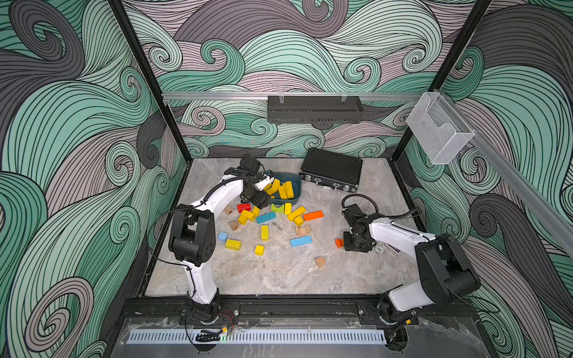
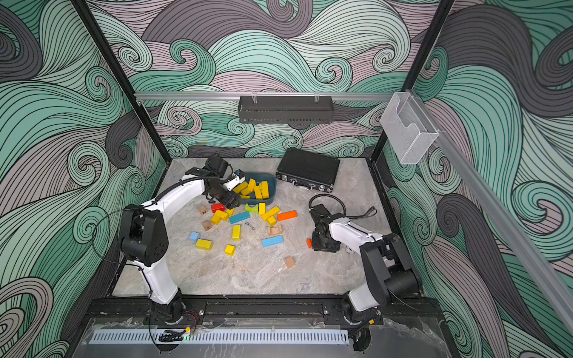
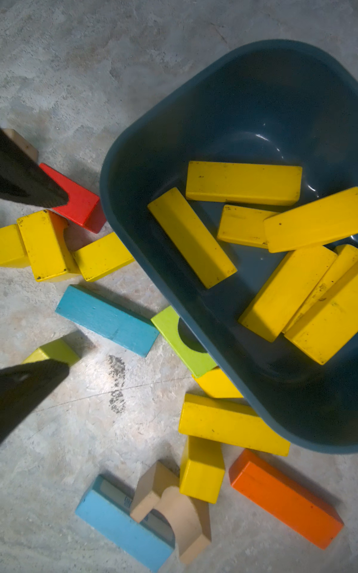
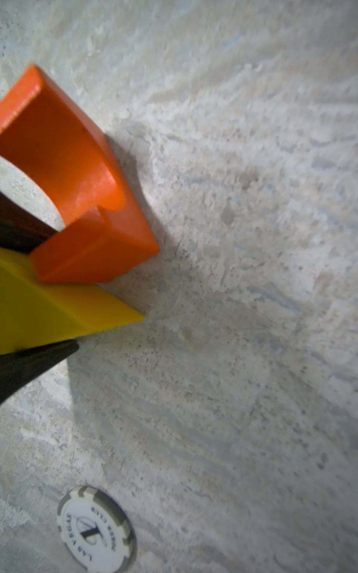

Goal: Pick out the yellow building blocks
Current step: Pick up the building block from the center of the board.

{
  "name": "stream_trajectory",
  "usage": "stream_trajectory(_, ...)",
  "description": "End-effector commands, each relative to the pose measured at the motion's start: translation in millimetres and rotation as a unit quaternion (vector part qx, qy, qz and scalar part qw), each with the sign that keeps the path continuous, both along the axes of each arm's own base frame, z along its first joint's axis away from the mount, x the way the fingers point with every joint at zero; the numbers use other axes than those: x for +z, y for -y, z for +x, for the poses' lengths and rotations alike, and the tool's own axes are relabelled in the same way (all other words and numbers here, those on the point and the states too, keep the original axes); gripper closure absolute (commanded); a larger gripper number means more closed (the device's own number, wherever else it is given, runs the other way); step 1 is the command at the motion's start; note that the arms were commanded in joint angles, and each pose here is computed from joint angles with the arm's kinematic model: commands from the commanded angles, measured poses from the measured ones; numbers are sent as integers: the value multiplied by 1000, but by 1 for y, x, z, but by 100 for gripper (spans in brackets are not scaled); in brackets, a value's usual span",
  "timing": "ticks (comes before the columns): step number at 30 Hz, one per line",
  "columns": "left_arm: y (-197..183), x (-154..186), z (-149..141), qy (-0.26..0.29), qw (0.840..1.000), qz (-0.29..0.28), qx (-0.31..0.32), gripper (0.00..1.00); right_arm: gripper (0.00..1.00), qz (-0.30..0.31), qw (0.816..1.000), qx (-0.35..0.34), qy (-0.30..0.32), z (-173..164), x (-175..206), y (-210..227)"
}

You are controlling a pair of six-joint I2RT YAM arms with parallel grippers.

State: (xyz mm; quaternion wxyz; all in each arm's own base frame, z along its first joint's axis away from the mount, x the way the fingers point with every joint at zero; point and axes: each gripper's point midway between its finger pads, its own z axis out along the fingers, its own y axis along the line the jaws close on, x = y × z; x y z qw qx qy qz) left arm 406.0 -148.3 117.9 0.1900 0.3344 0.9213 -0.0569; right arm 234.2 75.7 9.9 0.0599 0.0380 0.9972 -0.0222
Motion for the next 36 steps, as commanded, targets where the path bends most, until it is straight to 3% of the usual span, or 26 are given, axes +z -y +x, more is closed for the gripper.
stream_trajectory(1, 1, 20, -1, 18, 1000, -21, 5, 22, 66, -11, 1000, -5, -29, -12, -6, 7)
stream_trajectory(24, 0, 25, -19, 3, 1000, -27, -7, 22, 70, 33, 999, 20, -1, 4, 31, -8)
stream_trajectory(36, -5, 43, -27, 12, 999, -38, 0, 21, 70, 105, 992, 46, 58, 30, 99, -36)
